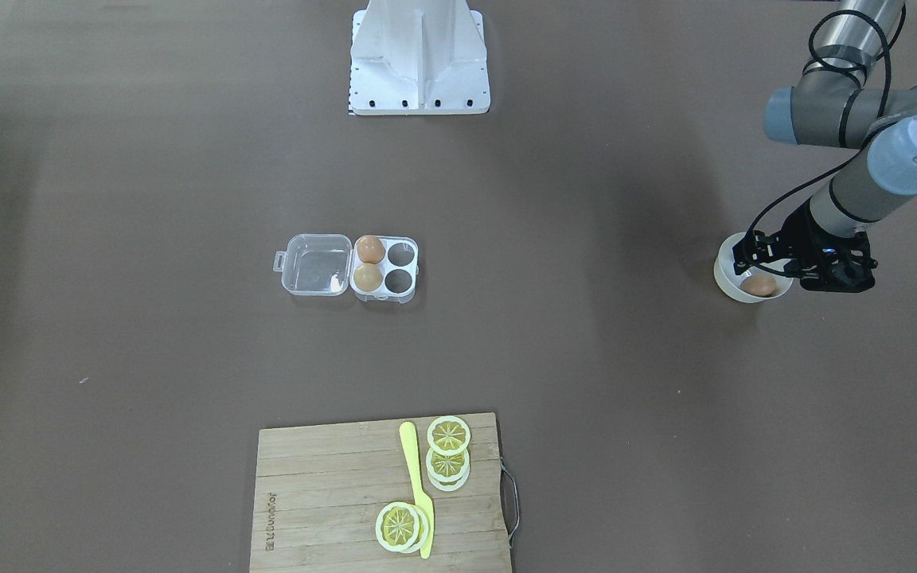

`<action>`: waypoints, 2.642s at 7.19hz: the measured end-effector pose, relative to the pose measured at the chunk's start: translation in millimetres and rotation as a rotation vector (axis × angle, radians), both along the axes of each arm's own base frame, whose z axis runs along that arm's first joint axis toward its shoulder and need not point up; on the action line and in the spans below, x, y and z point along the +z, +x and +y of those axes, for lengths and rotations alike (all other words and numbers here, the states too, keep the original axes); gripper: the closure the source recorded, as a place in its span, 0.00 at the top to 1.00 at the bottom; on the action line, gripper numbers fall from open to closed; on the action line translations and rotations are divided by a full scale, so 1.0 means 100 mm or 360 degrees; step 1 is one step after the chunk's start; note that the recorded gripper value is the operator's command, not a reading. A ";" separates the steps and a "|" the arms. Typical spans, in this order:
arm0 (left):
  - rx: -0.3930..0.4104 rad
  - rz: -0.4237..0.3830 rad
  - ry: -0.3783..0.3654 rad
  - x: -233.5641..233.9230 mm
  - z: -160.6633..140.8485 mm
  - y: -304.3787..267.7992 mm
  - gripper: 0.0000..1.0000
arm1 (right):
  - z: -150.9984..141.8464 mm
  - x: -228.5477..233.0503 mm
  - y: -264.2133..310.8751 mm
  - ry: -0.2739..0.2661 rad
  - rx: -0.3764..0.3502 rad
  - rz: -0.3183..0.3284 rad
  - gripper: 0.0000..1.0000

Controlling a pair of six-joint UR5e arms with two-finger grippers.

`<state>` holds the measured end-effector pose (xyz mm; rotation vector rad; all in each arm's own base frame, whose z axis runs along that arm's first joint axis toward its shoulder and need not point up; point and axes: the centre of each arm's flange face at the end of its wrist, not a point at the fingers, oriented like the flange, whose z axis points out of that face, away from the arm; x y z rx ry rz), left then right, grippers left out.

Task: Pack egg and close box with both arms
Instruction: 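Move the left gripper down over the brown egg in the white bowl, then close the left gripper on the brown egg inside the white bowl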

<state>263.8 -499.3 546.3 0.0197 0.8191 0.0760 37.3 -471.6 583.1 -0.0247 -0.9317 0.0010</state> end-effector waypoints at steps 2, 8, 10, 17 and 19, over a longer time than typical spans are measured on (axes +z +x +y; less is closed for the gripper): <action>0.0003 0.0000 -0.0003 0.01 0.00 0.01 0.88 | -0.01 -0.01 0.00 0.0003 0.0000 -0.0003 1.00; -0.0011 -0.0031 -0.0003 0.07 -0.03 0.04 0.89 | -0.03 -0.02 -0.01 -0.0005 0.0000 -0.0038 1.00; -0.0016 -0.0031 -0.0008 0.06 -0.04 0.05 0.89 | -0.03 -0.02 -0.02 -0.0005 0.0000 -0.0039 1.00; -0.0009 -0.0026 0.0000 0.05 -0.09 0.12 0.77 | -0.05 -0.03 -0.02 -0.0003 0.0000 -0.0037 1.00; -0.0009 -0.0023 0.0007 0.05 -0.09 0.12 0.77 | -0.06 -0.02 -0.02 -0.0006 0.0000 -0.0038 1.00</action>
